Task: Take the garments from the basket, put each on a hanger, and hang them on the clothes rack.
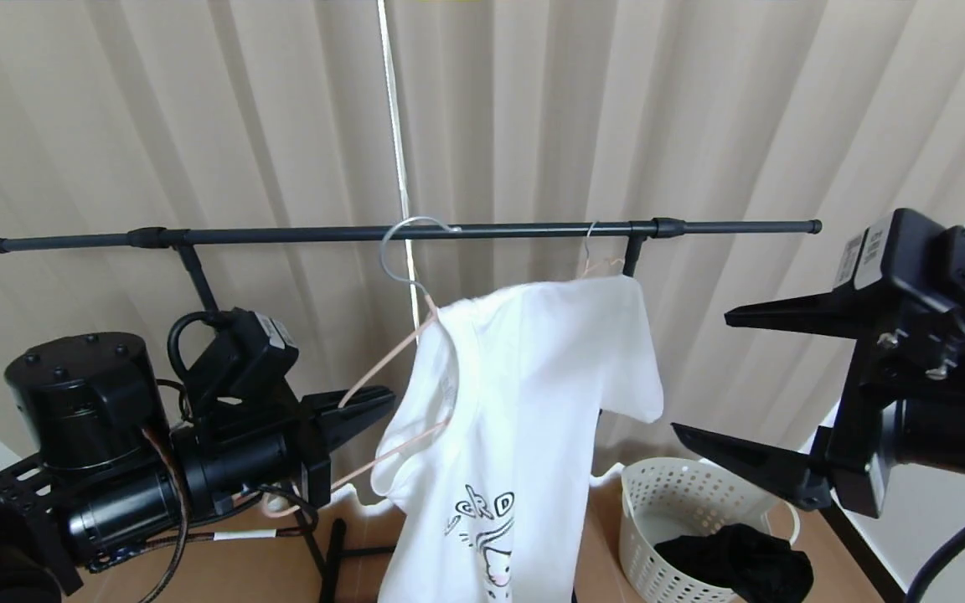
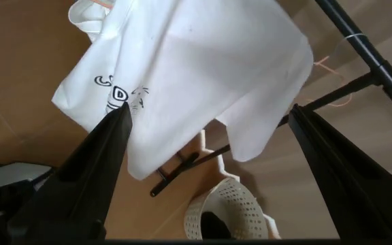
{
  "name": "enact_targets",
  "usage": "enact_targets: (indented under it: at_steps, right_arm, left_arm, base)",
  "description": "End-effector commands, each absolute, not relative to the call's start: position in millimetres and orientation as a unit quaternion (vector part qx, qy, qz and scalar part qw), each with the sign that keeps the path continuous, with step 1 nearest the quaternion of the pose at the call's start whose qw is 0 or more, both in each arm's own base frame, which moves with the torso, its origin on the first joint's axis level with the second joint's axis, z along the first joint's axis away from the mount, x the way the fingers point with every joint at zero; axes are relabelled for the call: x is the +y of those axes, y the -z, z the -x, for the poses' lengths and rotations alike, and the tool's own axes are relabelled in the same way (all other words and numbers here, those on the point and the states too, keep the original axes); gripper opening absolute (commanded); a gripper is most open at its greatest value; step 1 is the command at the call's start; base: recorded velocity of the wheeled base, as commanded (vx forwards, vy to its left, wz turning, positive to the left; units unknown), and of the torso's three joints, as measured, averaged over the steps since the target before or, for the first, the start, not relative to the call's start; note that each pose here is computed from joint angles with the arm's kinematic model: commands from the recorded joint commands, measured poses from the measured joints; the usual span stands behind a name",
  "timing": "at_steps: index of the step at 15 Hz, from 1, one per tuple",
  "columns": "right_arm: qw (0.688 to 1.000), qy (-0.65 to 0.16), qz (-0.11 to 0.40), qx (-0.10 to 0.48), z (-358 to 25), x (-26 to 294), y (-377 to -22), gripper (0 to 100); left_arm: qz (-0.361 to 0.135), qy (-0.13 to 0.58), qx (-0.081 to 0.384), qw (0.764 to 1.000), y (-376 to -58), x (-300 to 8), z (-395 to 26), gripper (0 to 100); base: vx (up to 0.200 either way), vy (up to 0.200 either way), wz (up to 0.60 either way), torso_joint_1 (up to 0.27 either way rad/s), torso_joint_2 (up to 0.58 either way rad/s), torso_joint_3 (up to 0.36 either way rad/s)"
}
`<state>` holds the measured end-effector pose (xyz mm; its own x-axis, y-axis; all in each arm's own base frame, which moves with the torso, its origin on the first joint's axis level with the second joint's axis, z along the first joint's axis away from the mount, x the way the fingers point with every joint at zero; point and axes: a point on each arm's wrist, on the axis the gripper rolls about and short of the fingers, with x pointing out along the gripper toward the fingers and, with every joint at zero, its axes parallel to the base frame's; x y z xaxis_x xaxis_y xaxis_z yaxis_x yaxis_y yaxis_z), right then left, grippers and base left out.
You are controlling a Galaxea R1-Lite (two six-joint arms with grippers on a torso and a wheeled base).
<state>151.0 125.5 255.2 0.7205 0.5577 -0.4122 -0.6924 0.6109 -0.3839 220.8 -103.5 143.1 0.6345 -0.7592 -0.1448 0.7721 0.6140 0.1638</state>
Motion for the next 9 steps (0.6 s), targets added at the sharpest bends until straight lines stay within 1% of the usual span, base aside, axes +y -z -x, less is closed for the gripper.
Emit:
enact_targets:
  at_steps: [1, 2, 6, 8, 9]
  right_arm:
    - [0.891, -0.351, 0.264, 0.117, -149, 119, -272, 100]
    - [0.878, -0.370, 0.271, 0.138, -147, 116, -279, 100]
    - [0.845, -0.405, 0.316, 0.153, -148, 112, -273, 100]
    - [0.825, -0.435, 0.322, 0.159, -152, 114, -269, 100]
    - [0.821, -0.444, 0.323, 0.156, -154, 113, -269, 100]
  left_arm:
    - [-0.113, 0.435, 0.041, 0.892, -136, -103, -220, 0]
    - [-0.135, 0.457, 0.028, 0.879, -134, -104, -219, 0]
    - [-0.150, 0.485, 0.020, 0.862, -132, -113, -216, 0]
    - [-0.155, 0.505, 0.014, 0.849, -132, -123, -210, 0]
    - [-0.155, 0.508, 0.012, 0.847, -132, -125, -209, 0]
  base:
    - [0.000, 0.000, 0.00, 0.000, 0.00, 0.000]
    - [0.000, 0.000, 0.00, 0.000, 0.00, 0.000]
    - [0.000, 0.000, 0.00, 0.000, 0.00, 0.000]
    - [0.000, 0.000, 0.00, 0.000, 0.00, 0.000]
    - [0.000, 0.000, 0.00, 0.000, 0.00, 0.000]
